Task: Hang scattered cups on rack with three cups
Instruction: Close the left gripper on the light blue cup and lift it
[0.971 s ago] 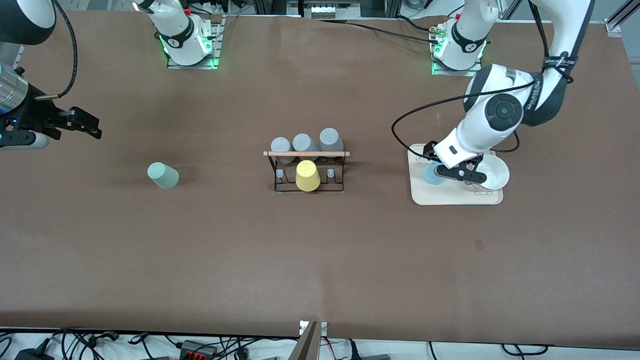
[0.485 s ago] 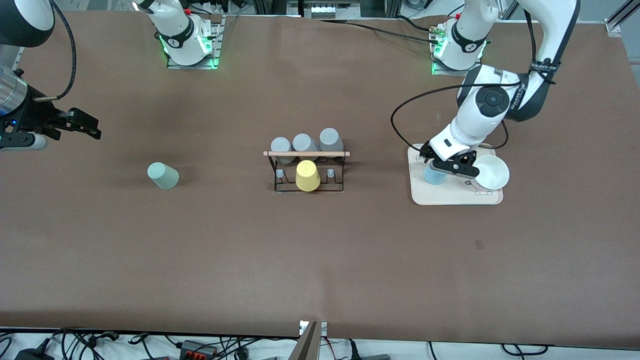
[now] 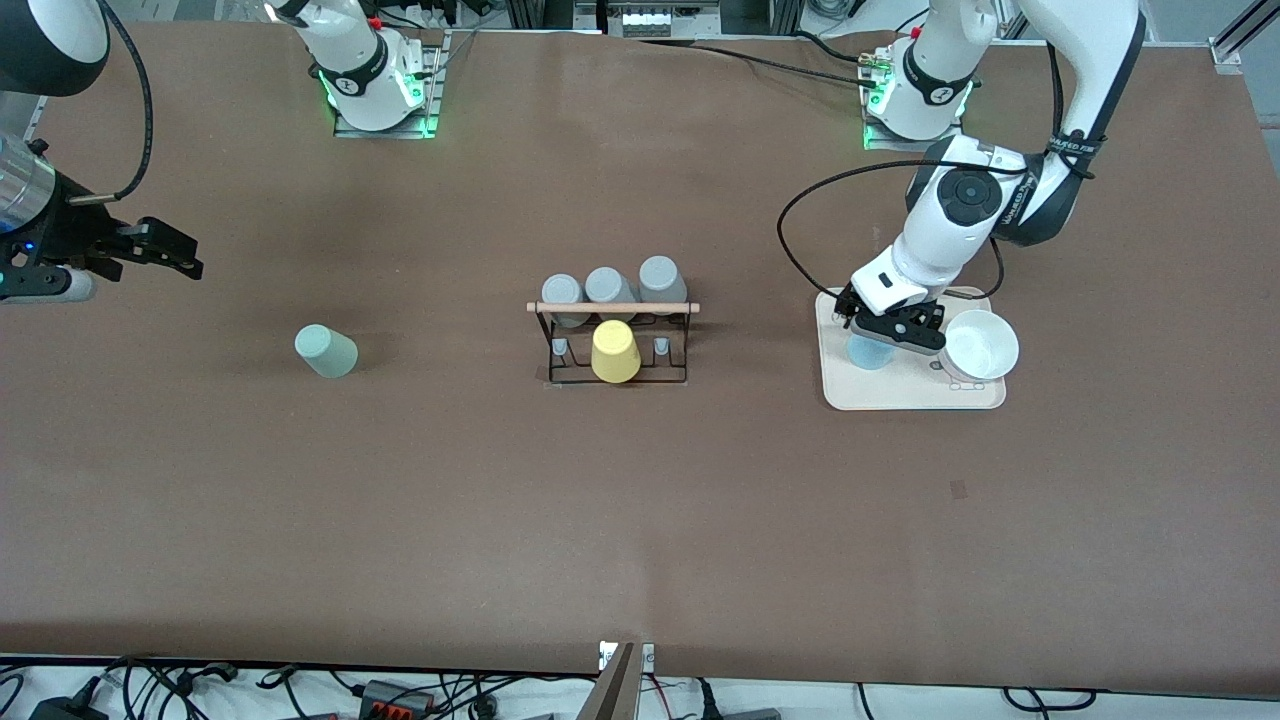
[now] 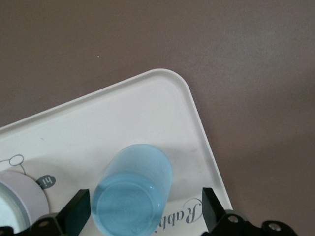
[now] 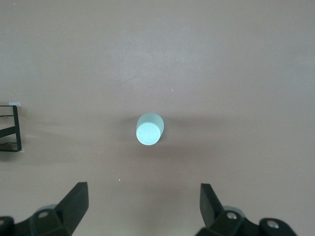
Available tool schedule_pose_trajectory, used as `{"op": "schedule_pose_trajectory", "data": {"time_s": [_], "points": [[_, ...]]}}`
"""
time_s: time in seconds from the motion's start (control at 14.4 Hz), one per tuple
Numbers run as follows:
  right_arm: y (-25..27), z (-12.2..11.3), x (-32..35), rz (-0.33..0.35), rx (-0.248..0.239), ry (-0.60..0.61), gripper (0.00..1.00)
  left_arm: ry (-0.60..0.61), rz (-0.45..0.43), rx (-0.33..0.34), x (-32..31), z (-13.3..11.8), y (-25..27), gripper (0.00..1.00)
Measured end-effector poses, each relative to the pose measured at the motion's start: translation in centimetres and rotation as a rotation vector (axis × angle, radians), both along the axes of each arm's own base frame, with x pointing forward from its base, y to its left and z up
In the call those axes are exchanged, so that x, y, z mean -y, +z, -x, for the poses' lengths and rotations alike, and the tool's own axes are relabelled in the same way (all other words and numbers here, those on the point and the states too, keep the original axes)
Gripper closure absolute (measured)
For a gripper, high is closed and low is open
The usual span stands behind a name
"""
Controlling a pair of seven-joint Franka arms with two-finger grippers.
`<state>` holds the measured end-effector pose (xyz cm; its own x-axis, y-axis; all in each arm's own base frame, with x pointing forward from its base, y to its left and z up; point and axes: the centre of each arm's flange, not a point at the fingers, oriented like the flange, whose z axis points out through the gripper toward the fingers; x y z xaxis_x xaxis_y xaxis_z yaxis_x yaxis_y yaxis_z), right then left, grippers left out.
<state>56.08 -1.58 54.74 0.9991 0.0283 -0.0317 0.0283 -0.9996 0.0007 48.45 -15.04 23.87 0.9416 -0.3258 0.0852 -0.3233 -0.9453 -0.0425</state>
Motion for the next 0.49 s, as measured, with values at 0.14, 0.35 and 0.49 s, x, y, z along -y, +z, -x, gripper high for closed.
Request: {"op": "schedule_pose_trajectory", "data": {"time_s": [0.14,0.35,0.49], "points": [[0.1,0.0,0.0,0.0,0.0,0.0,0.0,-0.048,-0.023,0.026,-0.8,-0.1,-0.7,0.05],[0.1,0.0,0.0,0.0,0.0,0.001,0.0,-0.07,-0.033,0.044,-2.3,-0.5,-1.6,0.07],[0.1,0.0,0.0,0.0,0.0,0.001,0.0,-0.07,-0.03,0.042,-2.4,-0.5,-1.9,0.24]]}}
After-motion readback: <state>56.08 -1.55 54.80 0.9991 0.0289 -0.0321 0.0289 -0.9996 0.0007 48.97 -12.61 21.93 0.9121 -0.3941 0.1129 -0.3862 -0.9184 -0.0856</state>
